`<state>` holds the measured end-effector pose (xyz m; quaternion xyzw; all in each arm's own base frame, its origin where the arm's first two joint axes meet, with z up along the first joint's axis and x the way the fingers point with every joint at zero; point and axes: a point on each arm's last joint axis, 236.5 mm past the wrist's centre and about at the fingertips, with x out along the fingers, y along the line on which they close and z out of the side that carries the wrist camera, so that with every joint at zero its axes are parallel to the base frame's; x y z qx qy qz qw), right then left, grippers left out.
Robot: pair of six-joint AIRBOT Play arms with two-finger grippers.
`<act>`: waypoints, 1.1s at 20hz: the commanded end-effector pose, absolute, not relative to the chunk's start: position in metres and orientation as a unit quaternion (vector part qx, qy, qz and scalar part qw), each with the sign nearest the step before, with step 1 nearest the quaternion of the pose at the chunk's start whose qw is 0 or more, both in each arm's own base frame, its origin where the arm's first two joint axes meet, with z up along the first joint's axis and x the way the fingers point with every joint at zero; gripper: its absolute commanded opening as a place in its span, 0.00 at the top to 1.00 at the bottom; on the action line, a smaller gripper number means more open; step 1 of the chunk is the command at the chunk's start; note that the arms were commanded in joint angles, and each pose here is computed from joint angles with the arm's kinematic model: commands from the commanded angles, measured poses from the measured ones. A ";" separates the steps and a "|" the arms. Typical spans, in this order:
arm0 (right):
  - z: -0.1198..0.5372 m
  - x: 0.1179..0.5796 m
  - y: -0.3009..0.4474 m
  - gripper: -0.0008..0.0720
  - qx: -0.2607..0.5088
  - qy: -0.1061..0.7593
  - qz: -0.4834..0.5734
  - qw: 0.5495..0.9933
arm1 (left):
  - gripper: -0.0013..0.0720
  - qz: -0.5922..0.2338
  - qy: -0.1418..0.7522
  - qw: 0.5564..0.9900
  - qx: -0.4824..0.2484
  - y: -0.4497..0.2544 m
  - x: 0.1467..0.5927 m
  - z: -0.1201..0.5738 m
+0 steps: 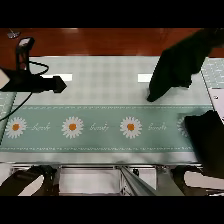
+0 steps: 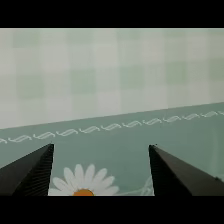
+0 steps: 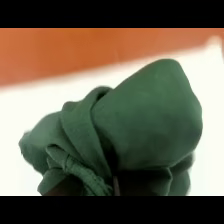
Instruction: Fold the shirts.
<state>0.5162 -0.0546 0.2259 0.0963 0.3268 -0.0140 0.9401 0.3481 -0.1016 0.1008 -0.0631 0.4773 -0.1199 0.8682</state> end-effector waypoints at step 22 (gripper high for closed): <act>0.081 0.316 0.386 0.95 -0.037 0.507 0.436 0.742 | 0.03 -0.089 0.470 0.876 -0.068 -0.080 0.263 0.089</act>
